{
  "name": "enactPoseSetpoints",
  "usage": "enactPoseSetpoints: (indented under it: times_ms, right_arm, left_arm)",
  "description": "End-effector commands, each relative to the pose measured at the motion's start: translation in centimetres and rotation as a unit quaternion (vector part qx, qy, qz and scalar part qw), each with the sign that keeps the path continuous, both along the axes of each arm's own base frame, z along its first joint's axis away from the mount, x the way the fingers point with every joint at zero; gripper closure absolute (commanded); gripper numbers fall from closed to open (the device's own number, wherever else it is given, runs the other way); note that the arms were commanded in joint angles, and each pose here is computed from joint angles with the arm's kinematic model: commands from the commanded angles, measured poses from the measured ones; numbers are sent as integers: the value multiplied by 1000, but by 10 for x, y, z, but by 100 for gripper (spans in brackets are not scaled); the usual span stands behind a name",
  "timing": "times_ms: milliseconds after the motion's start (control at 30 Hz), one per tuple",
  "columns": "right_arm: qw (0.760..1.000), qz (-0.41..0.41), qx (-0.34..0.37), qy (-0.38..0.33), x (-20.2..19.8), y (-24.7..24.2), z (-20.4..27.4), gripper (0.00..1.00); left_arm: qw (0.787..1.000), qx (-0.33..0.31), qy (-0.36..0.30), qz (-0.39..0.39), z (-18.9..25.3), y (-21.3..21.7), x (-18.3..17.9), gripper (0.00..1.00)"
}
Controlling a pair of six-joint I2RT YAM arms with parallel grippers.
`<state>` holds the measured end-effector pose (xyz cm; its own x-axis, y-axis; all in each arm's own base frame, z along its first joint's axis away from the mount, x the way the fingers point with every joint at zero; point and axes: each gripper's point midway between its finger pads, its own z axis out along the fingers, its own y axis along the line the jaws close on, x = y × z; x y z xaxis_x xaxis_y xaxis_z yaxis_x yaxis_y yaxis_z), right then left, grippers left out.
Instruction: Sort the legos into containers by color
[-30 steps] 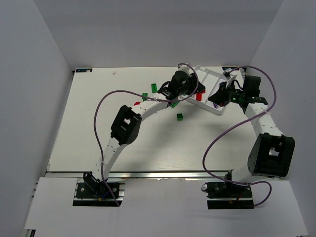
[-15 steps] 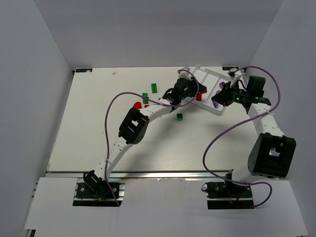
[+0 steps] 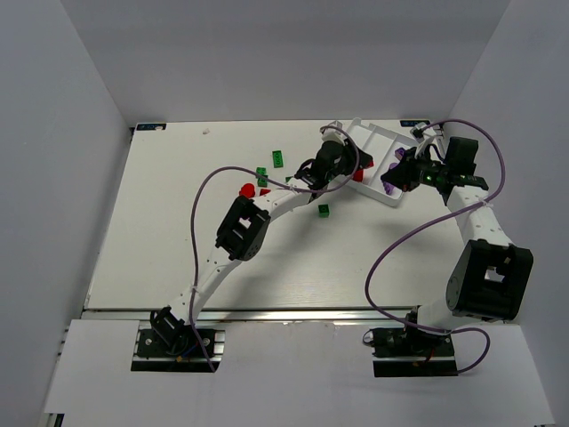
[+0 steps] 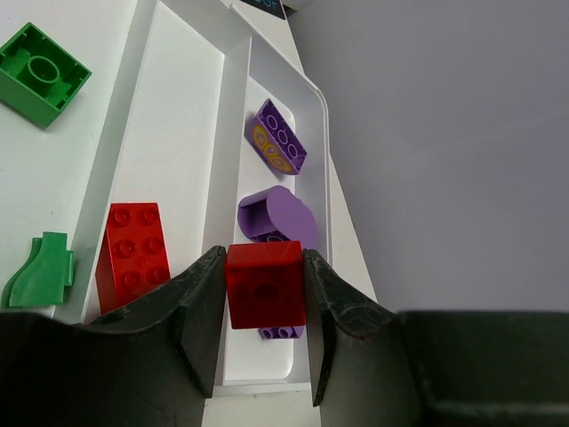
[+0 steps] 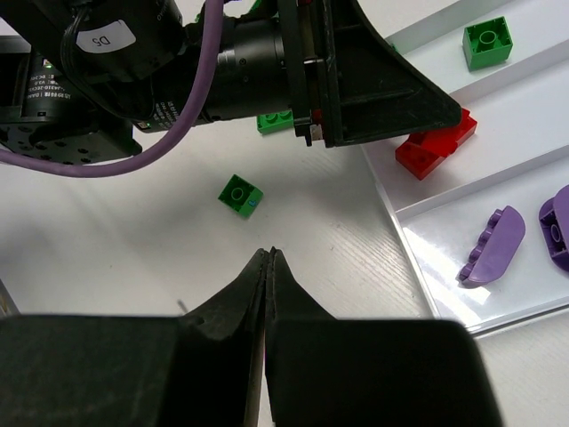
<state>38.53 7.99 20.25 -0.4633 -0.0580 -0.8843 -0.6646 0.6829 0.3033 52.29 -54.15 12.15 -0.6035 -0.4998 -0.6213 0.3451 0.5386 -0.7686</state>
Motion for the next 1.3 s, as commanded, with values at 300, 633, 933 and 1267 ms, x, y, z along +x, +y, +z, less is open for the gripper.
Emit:
enactPoseSetpoints:
  times_ms: [300,633,933,1267]
  right_arm:
    - [1000,12,-2,-28,-2,1,21,76]
    - [996,70,-16,-48,-14,9,22,49]
    - [983,148,-109,0,-16,65,-12,49]
    - [971,-44,-200,122,23,114,-74,33]
  left_arm:
    - [1000,-9,-12,4,32,-3,-2,41]
    - [993,49,-92,49,119,47,4,41]
    - [962,222,-56,151,119,220,-50,95]
    - [941,242,65,228,74,364,-180,23]
